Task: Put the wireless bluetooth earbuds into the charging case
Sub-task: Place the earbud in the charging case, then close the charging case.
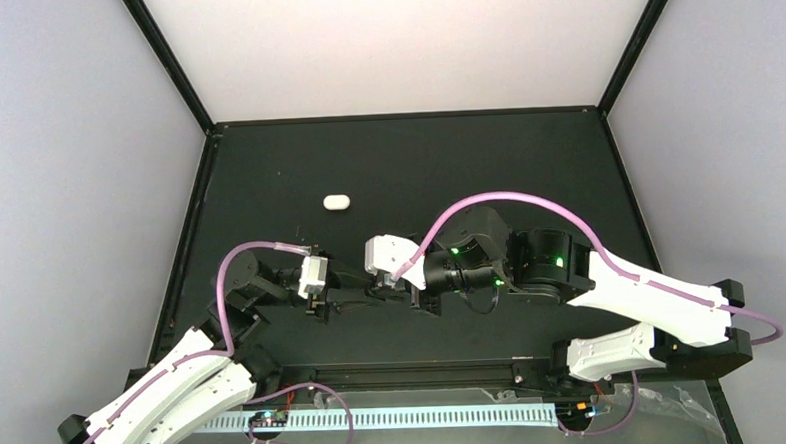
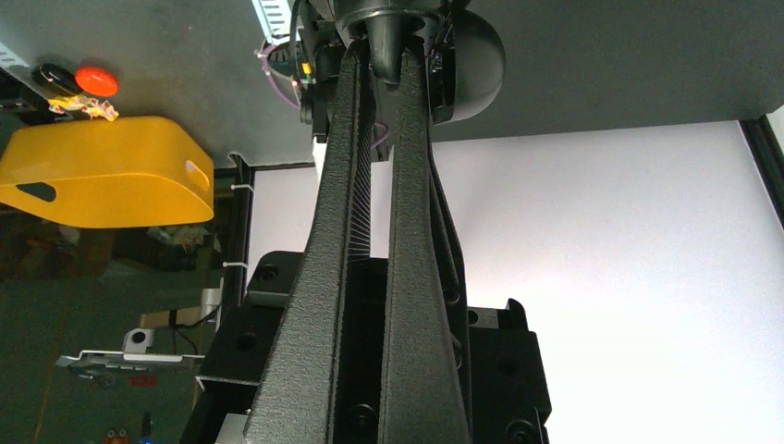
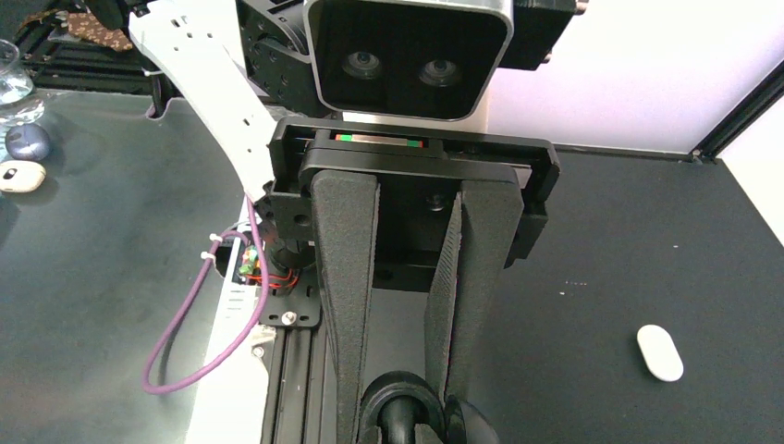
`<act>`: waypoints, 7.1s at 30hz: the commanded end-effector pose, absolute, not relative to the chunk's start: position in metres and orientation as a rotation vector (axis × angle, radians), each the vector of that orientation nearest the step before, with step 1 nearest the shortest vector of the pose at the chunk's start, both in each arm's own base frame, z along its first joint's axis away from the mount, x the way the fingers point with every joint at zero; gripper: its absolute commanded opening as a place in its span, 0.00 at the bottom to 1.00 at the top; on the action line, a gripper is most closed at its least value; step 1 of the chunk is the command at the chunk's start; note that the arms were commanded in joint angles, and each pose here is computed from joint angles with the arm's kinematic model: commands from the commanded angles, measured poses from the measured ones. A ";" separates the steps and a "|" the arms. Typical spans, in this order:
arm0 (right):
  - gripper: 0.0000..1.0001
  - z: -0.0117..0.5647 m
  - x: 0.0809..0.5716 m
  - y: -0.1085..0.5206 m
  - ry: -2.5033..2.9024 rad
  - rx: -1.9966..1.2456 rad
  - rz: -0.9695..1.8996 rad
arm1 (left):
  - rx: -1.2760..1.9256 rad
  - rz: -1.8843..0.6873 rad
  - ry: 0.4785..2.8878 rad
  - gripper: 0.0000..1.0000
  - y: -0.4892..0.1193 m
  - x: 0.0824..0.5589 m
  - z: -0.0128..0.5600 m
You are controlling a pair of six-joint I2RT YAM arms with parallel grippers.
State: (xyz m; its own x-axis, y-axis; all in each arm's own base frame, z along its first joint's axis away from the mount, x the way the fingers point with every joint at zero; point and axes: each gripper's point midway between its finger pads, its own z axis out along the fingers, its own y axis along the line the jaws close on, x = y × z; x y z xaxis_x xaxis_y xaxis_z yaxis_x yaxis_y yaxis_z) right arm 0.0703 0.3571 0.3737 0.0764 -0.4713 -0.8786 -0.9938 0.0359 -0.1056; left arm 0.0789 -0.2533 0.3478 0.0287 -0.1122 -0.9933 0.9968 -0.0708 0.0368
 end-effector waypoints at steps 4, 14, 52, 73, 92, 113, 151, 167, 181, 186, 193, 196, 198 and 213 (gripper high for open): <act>0.10 0.379 0.068 0.352 1.507 -1.546 0.813 | 1.207 -1.270 0.976 0.02 -0.251 0.072 0.368; 0.12 0.382 0.069 0.350 1.502 -1.534 0.807 | 1.206 -1.270 0.980 0.02 -0.252 0.073 0.367; 0.27 0.402 0.079 0.337 1.480 -1.438 0.764 | 1.207 -1.272 0.981 0.02 -0.252 0.073 0.367; 0.49 0.398 0.081 0.330 1.482 -1.350 0.805 | 1.197 -1.262 0.983 0.02 -0.251 0.074 0.368; 0.57 0.375 0.090 0.332 1.552 -1.274 0.809 | 1.175 -1.251 0.973 0.02 -0.246 0.072 0.372; 0.55 0.387 0.108 0.321 1.555 -1.159 0.728 | 1.177 -1.250 0.975 0.02 -0.247 0.073 0.371; 0.60 0.398 0.111 0.335 1.527 -1.156 0.736 | 1.175 -1.250 0.975 0.01 -0.247 0.073 0.371; 0.60 0.417 0.135 0.303 1.545 -0.925 0.754 | 1.176 -1.247 0.966 0.02 -0.246 0.071 0.372; 0.58 0.381 0.158 0.309 1.682 -0.926 0.651 | 1.178 -1.251 0.956 0.01 -0.244 0.068 0.374; 0.58 0.380 0.148 0.314 1.661 -0.984 0.704 | 1.175 -1.247 0.958 0.02 -0.244 0.070 0.374; 0.58 0.378 0.129 0.324 1.629 -1.087 0.800 | 1.172 -1.243 0.962 0.02 -0.245 0.071 0.373; 0.58 0.378 0.128 0.325 1.627 -1.095 0.806 | 1.173 -1.244 0.964 0.02 -0.245 0.071 0.373; 0.58 0.378 0.128 0.324 1.626 -1.096 0.806 | 1.172 -1.242 0.965 0.02 -0.245 0.072 0.373; 0.60 0.413 0.120 0.302 1.490 -0.980 0.883 | 1.156 -1.221 0.980 0.01 -0.246 0.077 0.371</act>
